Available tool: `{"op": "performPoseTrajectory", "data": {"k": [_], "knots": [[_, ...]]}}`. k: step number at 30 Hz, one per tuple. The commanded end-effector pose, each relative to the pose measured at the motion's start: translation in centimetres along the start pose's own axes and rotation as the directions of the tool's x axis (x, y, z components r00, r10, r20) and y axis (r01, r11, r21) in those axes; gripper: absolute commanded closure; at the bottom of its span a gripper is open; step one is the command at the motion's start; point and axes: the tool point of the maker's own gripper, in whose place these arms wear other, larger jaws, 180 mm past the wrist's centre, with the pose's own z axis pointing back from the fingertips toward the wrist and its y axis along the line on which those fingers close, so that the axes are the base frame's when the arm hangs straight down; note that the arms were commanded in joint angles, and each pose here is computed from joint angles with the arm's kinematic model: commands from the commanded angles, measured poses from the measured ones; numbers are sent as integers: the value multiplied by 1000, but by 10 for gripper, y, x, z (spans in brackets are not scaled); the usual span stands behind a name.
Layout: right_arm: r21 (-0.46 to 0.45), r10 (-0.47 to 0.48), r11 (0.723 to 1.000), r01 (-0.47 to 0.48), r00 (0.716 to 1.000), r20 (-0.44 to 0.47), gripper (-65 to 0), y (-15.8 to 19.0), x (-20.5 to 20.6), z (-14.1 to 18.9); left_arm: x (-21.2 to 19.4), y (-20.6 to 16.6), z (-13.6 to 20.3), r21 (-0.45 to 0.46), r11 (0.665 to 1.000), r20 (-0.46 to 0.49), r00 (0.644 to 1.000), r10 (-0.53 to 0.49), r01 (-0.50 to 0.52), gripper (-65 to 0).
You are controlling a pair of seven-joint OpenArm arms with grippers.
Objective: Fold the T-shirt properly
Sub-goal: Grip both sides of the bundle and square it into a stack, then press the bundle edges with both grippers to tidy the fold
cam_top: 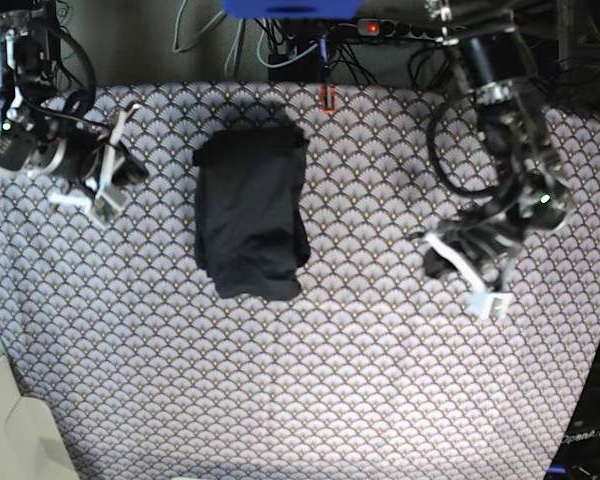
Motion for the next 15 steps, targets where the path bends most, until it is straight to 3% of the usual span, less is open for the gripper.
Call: {"op": "performPoseTrajectory", "data": {"k": [1,8,11,15], "knots": [[-29,38,999,-36,998,45,-6,-12,19,7,3,4,10,18,1000,22,1000,-11,10,0],[-85,144,987,-140,988,54,-6,-36,79,2,-18,17,43,92,995,19,999,-28,26,0],[-80,167,984,-160,983,78,-6,-31,102,-3,-17,7,44,76,996,29,999,-43,40,0],[-36,130,991,-128,988,79,-6,-15,97,-13,-8,-32,35,-2,999,65,997,-45,45,0]]}}
